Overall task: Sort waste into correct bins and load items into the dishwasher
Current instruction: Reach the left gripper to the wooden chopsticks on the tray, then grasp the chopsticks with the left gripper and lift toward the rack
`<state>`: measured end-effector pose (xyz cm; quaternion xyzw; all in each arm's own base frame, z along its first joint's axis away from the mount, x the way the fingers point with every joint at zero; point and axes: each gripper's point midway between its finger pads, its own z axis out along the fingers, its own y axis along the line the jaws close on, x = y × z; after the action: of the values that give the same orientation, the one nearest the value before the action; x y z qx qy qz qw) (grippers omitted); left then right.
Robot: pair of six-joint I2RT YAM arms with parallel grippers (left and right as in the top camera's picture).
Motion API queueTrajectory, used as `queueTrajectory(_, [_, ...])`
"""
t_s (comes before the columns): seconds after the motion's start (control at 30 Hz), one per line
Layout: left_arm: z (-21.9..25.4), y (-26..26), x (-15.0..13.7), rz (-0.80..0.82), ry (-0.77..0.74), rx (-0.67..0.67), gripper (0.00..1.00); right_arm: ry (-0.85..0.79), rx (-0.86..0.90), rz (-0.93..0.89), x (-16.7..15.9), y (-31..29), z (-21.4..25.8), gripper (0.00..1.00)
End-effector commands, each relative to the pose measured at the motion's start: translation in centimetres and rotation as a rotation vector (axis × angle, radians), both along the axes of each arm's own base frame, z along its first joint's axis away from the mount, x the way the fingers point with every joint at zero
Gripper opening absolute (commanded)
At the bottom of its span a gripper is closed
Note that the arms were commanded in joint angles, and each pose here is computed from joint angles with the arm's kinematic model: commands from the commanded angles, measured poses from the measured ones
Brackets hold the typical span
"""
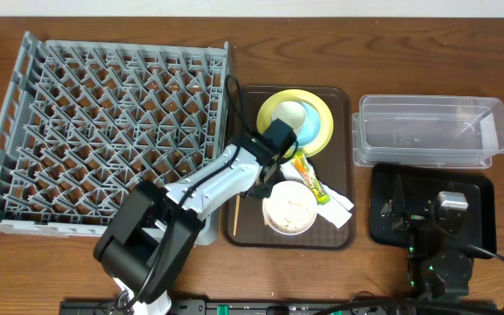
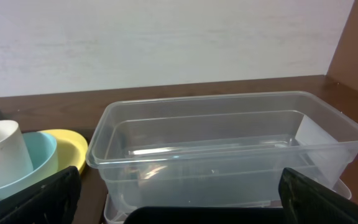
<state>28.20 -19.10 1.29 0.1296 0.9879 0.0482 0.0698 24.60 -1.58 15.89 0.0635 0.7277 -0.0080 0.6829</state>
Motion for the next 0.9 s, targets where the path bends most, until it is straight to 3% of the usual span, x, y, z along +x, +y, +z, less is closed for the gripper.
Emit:
queueTrajectory(0.0, [-1.4, 1.2, -0.5, 0.011, 0.004, 0.035, 0.38, 0.004, -0.006, -0.006, 0.0, -0.1, -0.1, 0.99])
queueTrajectory(0.23, [-2.2, 1.8, -0.6, 0.05, 0.013, 0.017, 0.37, 0.004, -0.006, -0.007, 0.0, -0.2, -0.1, 0.99])
queueTrajectory(0.37, [-2.4, 0.6, -1.1, 0.045, 0.047, -0.046, 0.24, 0.004, -0.006, -0.006, 0.0, -0.1, -0.1, 0.99])
queueTrajectory(0.53, [-2.4, 0.5, -0.9, 0.044, 0.042, -0.051, 0.19, 0.004, -0.006, -0.007, 0.0, -0.2, -0.1, 0.99])
queueTrajectory(0.6, [-2.4, 0.5, -0.8, 0.044, 0.039, -0.054, 0.08, 0.004, -0.006, -0.006, 0.0, -0.1, -0.1, 0.99])
queueTrajectory(0.87, [1.4, 0.0, 1.1, 0.045, -0.049, -0.085, 0.07, 0.004, -0.006, -0.006, 0.0, -0.1, -0.1, 0.99])
